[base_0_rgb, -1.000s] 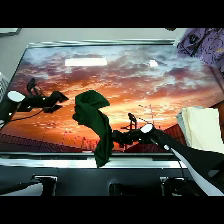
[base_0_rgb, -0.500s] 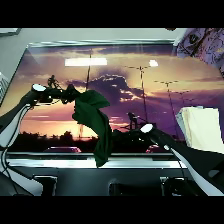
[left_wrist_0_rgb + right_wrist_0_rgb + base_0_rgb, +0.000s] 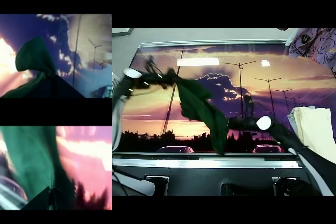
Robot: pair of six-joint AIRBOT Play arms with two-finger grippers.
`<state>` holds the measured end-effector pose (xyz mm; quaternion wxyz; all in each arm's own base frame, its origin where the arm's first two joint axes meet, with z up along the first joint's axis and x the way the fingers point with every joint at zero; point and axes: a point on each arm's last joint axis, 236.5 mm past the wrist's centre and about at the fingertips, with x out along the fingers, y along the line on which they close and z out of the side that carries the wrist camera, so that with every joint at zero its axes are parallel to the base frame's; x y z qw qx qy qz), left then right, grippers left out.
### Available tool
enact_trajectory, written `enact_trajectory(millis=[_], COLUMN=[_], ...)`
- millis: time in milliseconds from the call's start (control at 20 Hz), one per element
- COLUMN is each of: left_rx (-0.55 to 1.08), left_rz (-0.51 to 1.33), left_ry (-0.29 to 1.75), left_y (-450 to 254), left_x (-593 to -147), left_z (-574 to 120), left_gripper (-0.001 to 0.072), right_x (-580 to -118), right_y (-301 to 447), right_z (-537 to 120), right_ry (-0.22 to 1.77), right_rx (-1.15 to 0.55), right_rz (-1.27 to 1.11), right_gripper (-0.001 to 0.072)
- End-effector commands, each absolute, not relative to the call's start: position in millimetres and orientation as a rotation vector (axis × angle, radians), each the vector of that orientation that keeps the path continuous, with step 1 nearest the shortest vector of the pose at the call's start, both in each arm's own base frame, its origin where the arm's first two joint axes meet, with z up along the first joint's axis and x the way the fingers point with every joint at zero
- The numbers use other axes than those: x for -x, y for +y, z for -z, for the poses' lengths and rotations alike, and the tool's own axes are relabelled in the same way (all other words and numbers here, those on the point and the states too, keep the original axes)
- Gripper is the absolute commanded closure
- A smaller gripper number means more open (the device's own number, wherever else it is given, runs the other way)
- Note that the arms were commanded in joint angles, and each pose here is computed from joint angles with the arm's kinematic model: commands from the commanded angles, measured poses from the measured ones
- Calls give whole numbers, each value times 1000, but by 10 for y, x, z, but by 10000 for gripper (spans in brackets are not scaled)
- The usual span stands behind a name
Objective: Fold the clothes and pants, and hang the long-sleeved shirts on hangers.
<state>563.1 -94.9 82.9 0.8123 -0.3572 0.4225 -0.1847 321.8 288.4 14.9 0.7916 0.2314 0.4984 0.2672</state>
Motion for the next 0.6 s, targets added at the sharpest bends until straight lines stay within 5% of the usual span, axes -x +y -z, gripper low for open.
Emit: enact_trajectory(millis=[0,250,550], left_rx=[572,340,287], left_rz=[351,244,1], left_ry=[669,399,370], left_y=[-486,-166,37], left_x=[-5443,-4295,-2862], left_z=[-2181,-3824,-4247], left_gripper=[696,694,693], right_x=[-3735,-3559,-2743], right_y=[2360,1693,1223], right_z=[-1403,-3304,-4503], right_ry=[727,373,108], right_rx=[-215,-13,-100], right_rz=[-459,-368,-387], right_gripper=[676,676,676])
